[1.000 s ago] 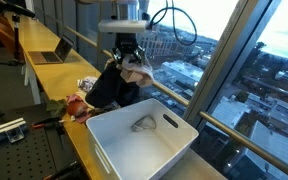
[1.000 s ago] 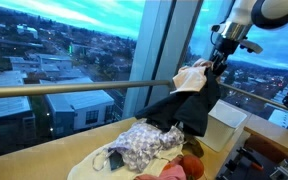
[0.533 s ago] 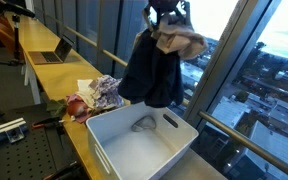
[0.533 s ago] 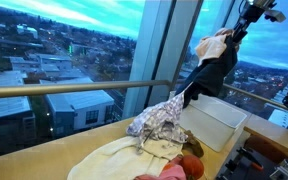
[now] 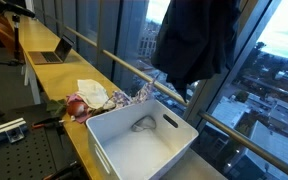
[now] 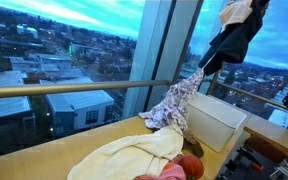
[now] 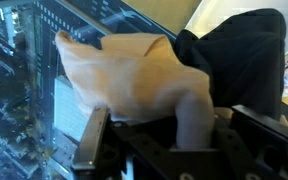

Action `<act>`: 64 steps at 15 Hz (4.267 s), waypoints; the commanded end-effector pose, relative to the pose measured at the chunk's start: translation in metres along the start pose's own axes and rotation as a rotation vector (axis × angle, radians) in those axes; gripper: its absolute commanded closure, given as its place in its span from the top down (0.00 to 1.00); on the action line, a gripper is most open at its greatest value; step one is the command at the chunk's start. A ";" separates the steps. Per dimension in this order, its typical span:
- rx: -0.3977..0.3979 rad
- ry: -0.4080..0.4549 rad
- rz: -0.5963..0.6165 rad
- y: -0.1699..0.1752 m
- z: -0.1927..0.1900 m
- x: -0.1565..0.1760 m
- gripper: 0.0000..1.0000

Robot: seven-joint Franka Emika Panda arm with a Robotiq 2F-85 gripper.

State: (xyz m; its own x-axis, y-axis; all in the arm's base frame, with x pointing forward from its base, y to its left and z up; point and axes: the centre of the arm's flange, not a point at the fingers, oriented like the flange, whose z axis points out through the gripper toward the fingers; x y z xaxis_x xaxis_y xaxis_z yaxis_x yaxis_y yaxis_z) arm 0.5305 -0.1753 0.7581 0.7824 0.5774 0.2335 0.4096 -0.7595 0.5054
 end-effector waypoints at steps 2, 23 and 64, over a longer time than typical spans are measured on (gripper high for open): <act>-0.011 -0.001 -0.007 0.071 -0.045 -0.002 0.00; 0.434 -0.282 -0.106 -0.106 0.240 -0.064 0.00; 0.148 -0.381 -1.190 -0.465 0.403 0.115 1.00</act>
State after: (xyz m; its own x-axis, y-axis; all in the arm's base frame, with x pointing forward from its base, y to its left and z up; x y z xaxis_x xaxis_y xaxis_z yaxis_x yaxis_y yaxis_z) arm 0.6048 0.1204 0.2292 0.0132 0.8405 -0.5417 0.9896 0.0666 0.1274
